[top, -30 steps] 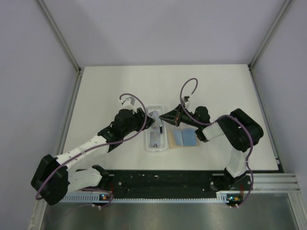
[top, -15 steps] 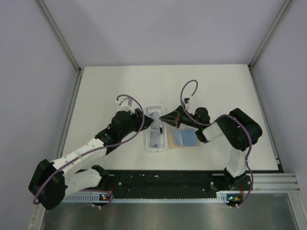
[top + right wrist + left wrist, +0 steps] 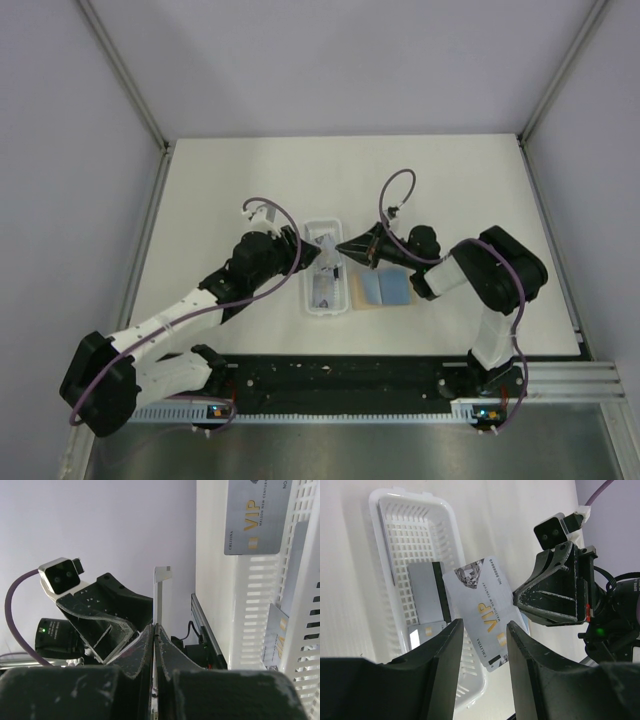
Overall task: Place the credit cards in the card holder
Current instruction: Pick up the credit card from the storage box.
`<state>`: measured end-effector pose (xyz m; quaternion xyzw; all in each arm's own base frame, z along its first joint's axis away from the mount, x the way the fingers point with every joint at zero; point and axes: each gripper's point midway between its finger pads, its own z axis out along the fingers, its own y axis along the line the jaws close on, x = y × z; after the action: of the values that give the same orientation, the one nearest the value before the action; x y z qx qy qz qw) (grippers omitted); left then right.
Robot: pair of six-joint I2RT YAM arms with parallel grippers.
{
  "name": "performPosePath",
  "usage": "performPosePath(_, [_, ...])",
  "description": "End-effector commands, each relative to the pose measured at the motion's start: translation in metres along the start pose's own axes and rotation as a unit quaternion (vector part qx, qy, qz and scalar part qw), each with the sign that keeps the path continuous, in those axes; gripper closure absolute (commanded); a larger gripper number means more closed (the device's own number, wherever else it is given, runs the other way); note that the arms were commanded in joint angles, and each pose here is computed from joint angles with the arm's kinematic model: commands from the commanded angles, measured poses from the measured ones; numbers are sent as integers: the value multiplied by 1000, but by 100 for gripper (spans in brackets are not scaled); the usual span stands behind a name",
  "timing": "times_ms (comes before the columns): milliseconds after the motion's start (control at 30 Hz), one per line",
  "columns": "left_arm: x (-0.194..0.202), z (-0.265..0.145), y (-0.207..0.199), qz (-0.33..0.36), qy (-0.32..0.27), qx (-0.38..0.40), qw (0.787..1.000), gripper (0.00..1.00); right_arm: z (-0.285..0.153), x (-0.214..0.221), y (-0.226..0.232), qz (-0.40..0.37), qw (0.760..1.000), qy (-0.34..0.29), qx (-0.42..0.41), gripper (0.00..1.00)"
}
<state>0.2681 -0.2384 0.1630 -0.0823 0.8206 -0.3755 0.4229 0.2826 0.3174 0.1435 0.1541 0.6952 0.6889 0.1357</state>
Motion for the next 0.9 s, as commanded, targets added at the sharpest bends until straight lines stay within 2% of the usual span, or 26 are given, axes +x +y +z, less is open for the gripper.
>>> performPosePath(0, [-11,-3,-3,4,-27,8,1000,54,-11,3,67,-101,986,-3,-133,100])
performPosePath(133, [-10,-3,-7,0,-24,17,1000,52,-13,6,75,-108,984,1,-142,100])
performPosePath(267, [-11,-5,-17,-9,-24,40,999,24,-15,9,84,-117,981,5,-152,100])
performPosePath(367, [-12,-7,-25,-11,-23,62,998,19,-17,12,91,-124,979,8,-159,100])
performPosePath(633, [-17,-12,-39,-21,-31,97,995,19,-21,17,104,-132,976,18,-173,100])
performPosePath(867, [-19,-10,-45,-30,-32,113,993,29,-24,21,111,-136,974,22,-180,100])
